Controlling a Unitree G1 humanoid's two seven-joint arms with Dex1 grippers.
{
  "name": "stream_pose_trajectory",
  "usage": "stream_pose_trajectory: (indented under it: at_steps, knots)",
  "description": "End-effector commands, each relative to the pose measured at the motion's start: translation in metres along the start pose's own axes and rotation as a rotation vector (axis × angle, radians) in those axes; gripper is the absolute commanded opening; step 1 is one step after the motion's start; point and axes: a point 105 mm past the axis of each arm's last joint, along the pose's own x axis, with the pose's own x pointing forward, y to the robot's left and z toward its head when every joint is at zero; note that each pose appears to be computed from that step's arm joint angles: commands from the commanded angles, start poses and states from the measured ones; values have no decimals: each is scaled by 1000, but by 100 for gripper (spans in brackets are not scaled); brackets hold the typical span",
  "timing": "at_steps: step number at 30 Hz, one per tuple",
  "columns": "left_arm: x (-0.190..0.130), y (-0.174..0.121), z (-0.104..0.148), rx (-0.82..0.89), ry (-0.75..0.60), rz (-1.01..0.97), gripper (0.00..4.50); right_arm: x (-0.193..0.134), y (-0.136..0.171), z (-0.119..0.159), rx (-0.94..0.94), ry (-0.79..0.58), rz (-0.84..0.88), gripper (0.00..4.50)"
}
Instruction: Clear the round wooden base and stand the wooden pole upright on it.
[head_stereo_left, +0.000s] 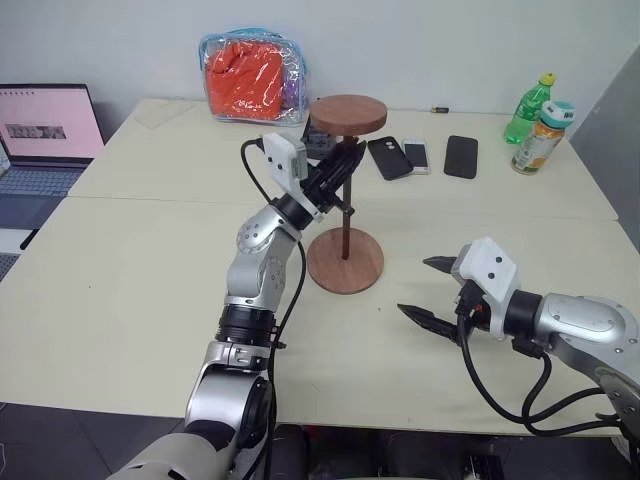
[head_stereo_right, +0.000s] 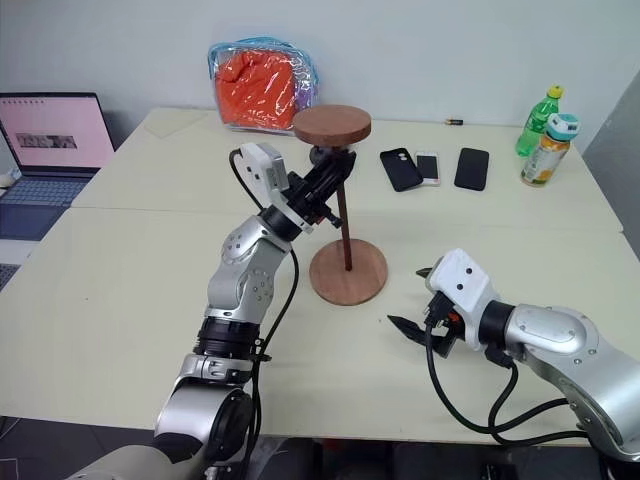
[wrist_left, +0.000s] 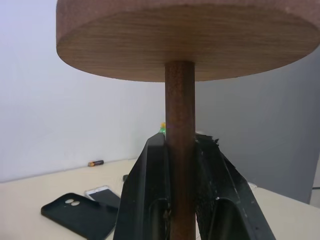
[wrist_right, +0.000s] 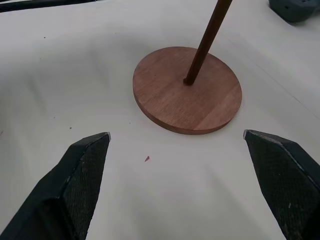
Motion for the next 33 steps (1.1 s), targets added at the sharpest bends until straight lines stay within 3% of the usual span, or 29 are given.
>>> stream_pose_trajectory:
  at_steps: [1,23,33]
  knots:
    - [4,-3,10,30,-33,-25,26,-2,3,9,-30,-30,-8,450]
    - [-6,-17,-3,37,19,-77,26,-2,6,7,-10,-29,-12,450]
    - [-14,-6,-9,76,38,-38,26,-3,8,5,-5,-27,-8,450]
